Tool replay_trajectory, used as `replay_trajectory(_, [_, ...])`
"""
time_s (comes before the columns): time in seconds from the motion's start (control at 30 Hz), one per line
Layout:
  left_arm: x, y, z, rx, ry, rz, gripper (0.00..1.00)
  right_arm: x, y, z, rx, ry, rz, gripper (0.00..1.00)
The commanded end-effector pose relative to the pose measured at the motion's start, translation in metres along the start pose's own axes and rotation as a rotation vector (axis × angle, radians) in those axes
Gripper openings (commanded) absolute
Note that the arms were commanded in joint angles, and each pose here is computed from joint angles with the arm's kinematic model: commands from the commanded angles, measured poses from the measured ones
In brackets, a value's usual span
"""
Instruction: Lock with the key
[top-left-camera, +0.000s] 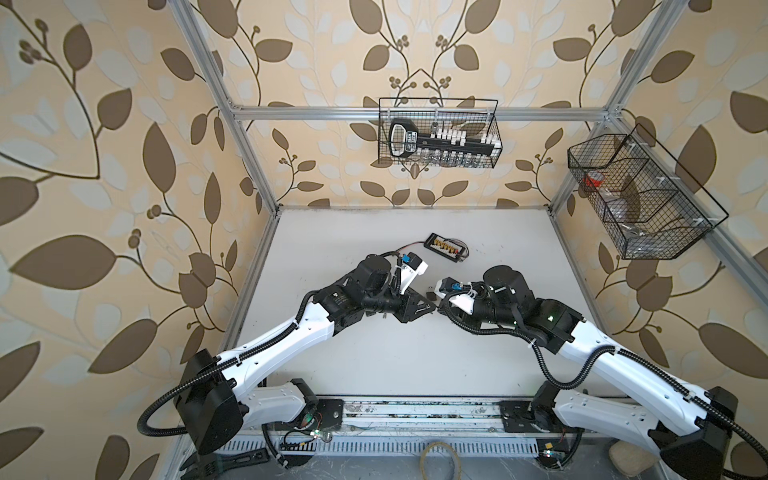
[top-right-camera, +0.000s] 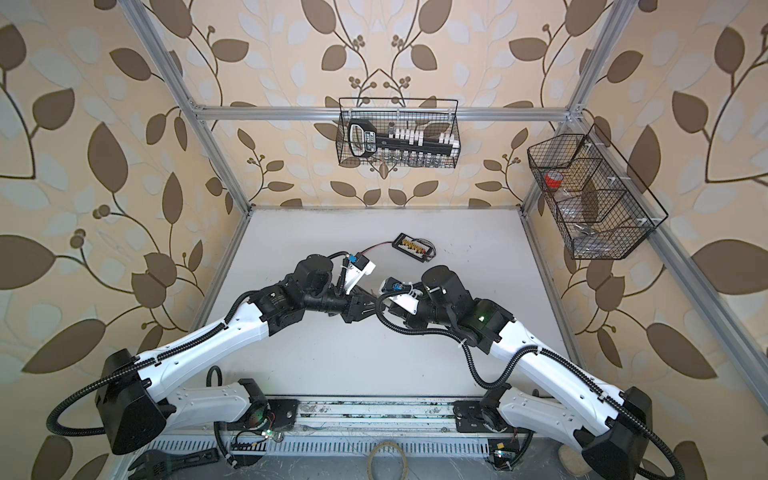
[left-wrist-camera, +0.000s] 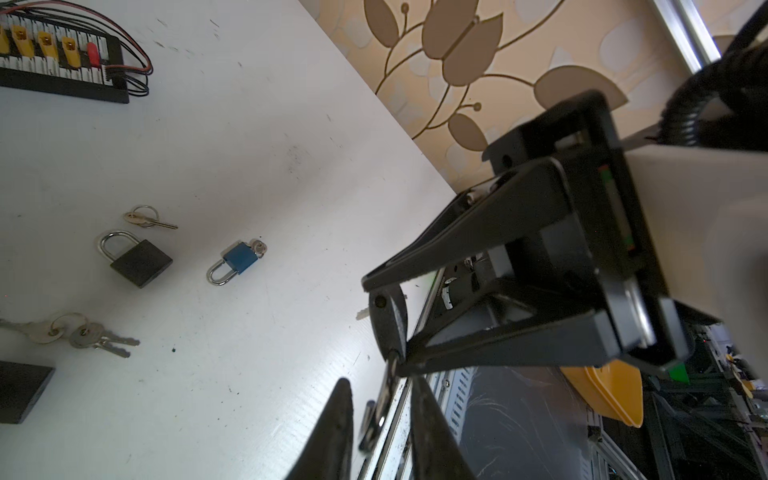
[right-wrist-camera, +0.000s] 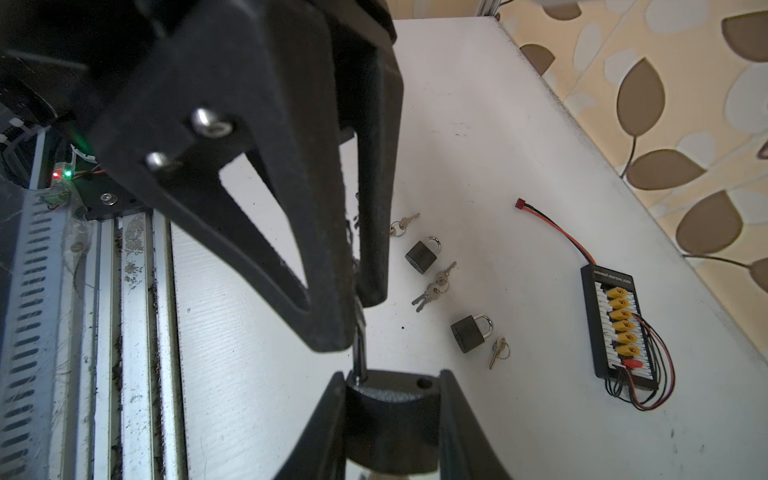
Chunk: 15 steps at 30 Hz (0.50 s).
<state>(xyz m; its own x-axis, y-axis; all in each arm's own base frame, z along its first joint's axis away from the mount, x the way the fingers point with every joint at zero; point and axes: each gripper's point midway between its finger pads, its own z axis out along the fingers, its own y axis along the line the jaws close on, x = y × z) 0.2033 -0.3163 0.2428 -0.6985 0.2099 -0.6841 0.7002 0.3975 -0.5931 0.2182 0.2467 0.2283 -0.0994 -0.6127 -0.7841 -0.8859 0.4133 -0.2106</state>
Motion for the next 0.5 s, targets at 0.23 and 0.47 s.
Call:
replay_trajectory(0.23, [-0.0175,-0.0142,-0.0017,0.037,-0.045,0.052,0.14,-0.0189,-0.0012,-0.0087,0.003,-0.059,-0.028,0.0])
replay_trajectory(0.47, [-0.0152,-0.0145,0.0004,0.044,-0.033,0.048,0.14,-0.0219,-0.0019,-0.01,0.009,-0.076,-0.024,0.0])
